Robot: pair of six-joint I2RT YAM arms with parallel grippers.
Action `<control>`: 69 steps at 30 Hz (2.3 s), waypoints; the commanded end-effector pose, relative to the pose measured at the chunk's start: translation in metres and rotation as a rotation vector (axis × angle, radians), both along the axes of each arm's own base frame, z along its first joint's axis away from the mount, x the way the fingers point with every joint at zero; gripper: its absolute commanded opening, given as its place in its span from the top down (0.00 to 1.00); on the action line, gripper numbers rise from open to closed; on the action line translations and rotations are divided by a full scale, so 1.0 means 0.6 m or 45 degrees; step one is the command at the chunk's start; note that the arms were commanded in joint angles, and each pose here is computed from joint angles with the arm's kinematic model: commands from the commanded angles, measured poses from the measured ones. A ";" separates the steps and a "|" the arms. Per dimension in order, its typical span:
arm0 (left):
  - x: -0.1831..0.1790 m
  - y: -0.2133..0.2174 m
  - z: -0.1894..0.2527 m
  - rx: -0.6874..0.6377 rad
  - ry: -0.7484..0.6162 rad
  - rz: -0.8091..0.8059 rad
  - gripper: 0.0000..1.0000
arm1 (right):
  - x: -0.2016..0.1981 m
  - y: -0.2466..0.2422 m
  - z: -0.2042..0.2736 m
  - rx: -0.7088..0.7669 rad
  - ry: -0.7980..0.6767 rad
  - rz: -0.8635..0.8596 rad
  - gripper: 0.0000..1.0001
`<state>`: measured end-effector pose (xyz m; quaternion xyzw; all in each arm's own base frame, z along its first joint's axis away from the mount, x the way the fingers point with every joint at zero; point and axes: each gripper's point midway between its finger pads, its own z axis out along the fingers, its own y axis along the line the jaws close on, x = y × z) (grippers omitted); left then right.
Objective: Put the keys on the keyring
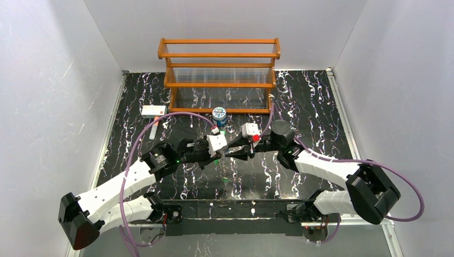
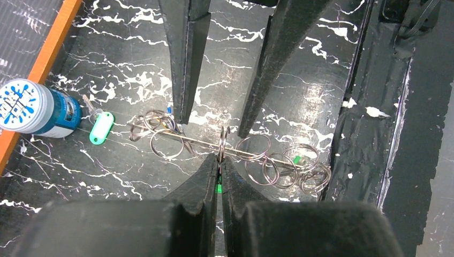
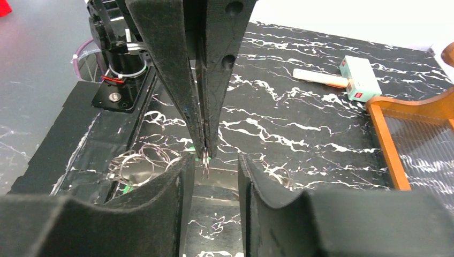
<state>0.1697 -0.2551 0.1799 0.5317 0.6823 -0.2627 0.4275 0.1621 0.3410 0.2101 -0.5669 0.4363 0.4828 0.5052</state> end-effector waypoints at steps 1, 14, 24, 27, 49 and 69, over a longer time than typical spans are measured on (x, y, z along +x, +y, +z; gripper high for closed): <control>0.001 -0.011 0.027 -0.028 -0.031 -0.035 1.00 | -0.005 0.010 0.034 0.052 -0.023 0.069 0.54; -0.001 -0.021 0.026 -0.062 -0.012 -0.054 1.00 | -0.003 0.019 0.017 0.021 0.026 0.096 0.64; -0.002 -0.023 0.024 -0.069 -0.007 -0.055 1.00 | 0.003 0.023 -0.002 -0.039 0.056 0.097 0.83; -0.001 -0.023 0.024 -0.071 -0.008 -0.053 1.00 | 0.005 0.022 -0.008 -0.060 0.049 0.084 0.99; -0.002 -0.003 0.077 -0.596 -0.268 0.096 0.72 | -0.039 -0.029 0.083 0.431 -0.003 0.000 0.99; -0.052 -0.030 0.093 -0.732 -0.254 -0.144 0.78 | -0.053 -0.036 0.101 0.492 0.018 0.038 0.99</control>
